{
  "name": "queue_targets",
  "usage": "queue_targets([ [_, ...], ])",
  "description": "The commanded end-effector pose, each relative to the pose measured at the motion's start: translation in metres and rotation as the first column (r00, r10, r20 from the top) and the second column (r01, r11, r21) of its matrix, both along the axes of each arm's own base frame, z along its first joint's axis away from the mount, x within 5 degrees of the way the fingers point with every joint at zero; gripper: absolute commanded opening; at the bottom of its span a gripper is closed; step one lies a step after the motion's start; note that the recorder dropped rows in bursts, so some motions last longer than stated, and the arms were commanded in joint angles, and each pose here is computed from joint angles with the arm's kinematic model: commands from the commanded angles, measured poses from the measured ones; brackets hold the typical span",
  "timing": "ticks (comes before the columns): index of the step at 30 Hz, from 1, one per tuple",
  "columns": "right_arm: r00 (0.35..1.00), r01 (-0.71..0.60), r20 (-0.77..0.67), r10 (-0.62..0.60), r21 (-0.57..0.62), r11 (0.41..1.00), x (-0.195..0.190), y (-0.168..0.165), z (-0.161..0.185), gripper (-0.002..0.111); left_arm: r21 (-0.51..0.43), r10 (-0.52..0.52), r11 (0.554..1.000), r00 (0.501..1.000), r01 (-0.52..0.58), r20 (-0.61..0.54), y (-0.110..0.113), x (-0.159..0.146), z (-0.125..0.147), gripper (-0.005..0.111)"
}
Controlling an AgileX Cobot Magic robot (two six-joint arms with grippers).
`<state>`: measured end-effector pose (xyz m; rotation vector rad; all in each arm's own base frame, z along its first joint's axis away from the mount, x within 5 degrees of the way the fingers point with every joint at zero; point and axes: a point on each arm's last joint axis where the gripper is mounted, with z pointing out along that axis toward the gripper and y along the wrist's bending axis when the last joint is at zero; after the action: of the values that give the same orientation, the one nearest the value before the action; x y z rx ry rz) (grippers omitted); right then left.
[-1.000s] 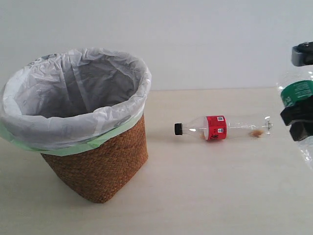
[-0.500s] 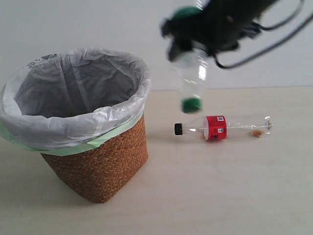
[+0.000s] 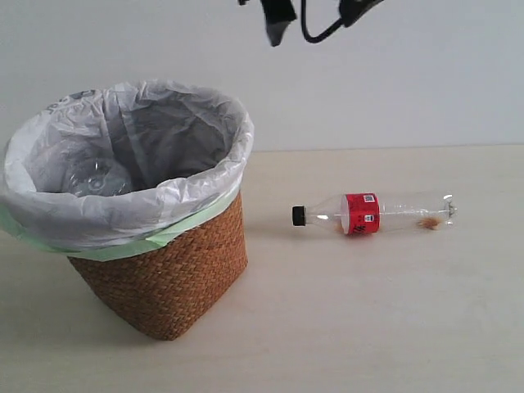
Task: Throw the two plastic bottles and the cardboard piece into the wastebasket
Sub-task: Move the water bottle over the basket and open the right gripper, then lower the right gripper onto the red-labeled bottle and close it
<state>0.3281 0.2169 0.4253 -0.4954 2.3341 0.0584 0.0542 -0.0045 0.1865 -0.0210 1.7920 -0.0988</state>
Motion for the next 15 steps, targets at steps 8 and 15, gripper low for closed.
queue_targets([
  [8, 0.998, 0.035, -0.044, -0.052, -0.321, 0.947, 0.034, -0.048, -0.043, 0.071, -0.005, 0.003, 1.0, 1.0, -0.003, 0.0, 0.0, 0.0, -0.001, 0.004],
  [15, 0.95, -0.202, -0.309, 0.046, -0.496, 0.845, 0.055, -0.07, -0.123, 0.071, -0.005, 0.003, 1.0, 1.0, -0.003, 0.0, 0.0, 0.0, -0.001, 0.004],
])
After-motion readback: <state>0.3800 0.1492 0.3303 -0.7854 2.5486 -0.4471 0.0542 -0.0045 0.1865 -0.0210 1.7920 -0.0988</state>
